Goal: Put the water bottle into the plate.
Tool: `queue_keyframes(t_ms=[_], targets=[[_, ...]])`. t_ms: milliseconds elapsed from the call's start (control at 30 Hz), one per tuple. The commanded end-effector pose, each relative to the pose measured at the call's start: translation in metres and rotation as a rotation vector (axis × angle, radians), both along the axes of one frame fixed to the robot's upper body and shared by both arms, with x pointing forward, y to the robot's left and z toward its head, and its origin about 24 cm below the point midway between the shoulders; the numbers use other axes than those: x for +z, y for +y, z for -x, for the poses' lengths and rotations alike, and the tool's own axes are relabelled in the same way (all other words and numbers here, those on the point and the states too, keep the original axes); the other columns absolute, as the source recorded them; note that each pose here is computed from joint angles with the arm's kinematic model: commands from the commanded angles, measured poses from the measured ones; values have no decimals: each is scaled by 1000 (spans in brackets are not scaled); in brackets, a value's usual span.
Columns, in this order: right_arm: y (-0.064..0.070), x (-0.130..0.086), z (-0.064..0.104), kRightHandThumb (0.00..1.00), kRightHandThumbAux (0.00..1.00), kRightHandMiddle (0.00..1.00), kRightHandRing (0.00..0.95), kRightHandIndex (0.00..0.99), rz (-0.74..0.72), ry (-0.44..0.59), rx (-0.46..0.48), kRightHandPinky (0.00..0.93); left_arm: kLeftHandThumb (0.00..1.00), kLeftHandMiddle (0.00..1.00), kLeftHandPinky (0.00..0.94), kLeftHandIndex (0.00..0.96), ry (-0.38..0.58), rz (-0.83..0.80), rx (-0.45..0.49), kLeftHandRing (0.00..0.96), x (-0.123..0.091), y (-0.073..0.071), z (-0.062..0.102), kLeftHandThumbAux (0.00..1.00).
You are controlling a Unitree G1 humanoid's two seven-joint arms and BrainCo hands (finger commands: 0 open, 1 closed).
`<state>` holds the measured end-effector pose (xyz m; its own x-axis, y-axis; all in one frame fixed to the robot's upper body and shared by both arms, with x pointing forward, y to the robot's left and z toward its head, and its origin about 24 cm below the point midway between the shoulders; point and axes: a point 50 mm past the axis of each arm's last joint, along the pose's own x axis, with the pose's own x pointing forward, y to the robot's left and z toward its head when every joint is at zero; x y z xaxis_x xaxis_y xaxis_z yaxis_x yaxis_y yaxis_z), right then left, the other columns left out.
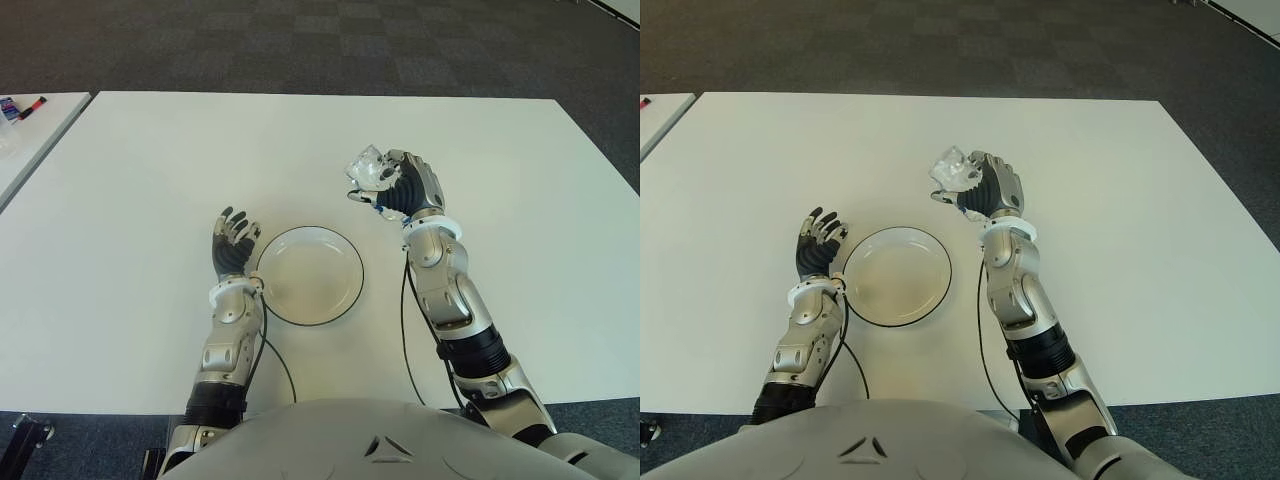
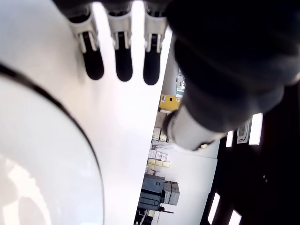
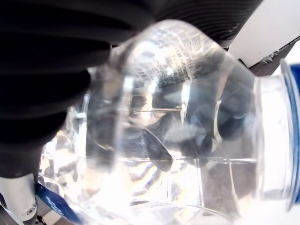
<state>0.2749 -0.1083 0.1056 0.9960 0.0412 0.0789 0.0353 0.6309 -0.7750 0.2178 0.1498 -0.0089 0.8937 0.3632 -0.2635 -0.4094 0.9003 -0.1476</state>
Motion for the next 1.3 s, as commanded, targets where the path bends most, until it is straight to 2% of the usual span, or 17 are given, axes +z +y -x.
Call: queue_keyframes(t_ms=[33, 267, 467, 667, 1067, 1300], targets=[[19, 2, 15, 857, 673, 537, 876, 409, -26, -5, 94, 862, 392, 225, 226, 150, 0, 103, 6, 199, -1, -22, -3, 882], [33, -4, 25, 856, 676, 532, 869, 400, -23, 34, 231, 861, 393, 227, 235, 148, 5, 106, 7, 206, -3, -22, -4, 878], [40, -9, 29, 855, 678, 529, 866, 397, -16, 47, 289, 858, 379, 221, 225, 139, 8, 104, 9, 202, -4, -22, -4, 875], [50, -28, 27, 854, 680, 527, 861, 393, 7, 79, 384, 855, 327, 200, 205, 122, 10, 64, 22, 181, -2, -17, -3, 865], [53, -33, 25, 853, 681, 527, 854, 390, -11, 145, 426, 837, 300, 205, 209, 136, -2, 46, 24, 188, 3, -17, -3, 854], [54, -36, 23, 852, 681, 527, 851, 390, 8, 168, 423, 828, 324, 216, 223, 145, -5, 61, 36, 201, 4, -19, -3, 848]])
